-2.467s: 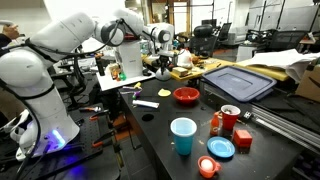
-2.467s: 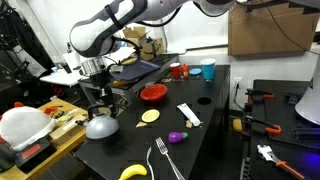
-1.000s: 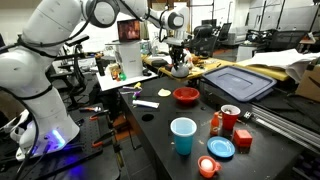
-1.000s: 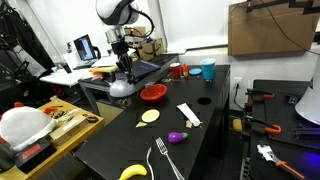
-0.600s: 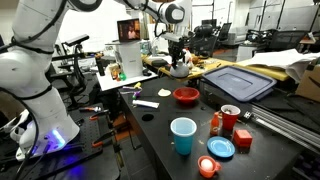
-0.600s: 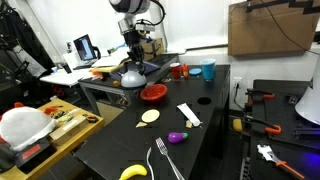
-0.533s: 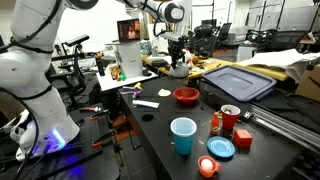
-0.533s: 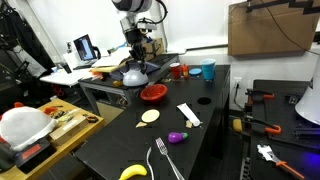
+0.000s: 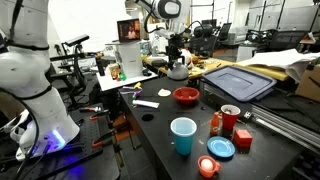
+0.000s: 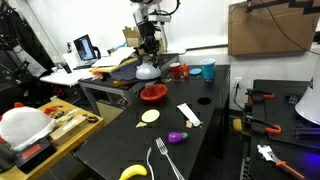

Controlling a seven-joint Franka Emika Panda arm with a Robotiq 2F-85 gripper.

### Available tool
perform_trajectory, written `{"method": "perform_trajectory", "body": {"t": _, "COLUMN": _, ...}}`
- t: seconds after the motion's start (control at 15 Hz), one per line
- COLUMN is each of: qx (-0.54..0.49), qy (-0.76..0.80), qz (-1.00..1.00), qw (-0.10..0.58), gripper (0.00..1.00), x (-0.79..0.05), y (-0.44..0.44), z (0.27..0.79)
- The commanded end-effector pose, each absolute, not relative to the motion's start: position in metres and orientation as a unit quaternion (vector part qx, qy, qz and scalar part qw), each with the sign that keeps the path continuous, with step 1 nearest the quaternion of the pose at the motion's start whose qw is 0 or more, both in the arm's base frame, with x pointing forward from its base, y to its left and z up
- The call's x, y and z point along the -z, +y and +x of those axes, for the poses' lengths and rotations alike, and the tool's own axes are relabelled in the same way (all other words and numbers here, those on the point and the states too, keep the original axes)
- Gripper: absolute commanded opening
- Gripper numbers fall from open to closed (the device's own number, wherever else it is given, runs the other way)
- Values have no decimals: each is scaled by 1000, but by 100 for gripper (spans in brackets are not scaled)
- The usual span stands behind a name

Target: Move the grey kettle to the right

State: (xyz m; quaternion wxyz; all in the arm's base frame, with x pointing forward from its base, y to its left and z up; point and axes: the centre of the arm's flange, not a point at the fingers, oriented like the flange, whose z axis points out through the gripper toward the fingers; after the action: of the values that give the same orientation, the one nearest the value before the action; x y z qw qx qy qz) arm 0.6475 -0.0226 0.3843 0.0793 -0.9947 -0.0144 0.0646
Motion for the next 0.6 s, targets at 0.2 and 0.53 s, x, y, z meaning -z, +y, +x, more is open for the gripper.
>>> {"method": "perform_trajectory", "body": {"t": 0.2, "qx": -57, "qy": 128, "qz": -987, "qw": 81, "gripper": 5, "x": -380, "y": -59, "z": 599}}
{"method": "perform_trajectory", "body": {"t": 0.53, "qx": -61, "qy": 214, "qz": -973, "qw": 68, "gripper": 5, "x": -376, "y": -75, "z": 578}}
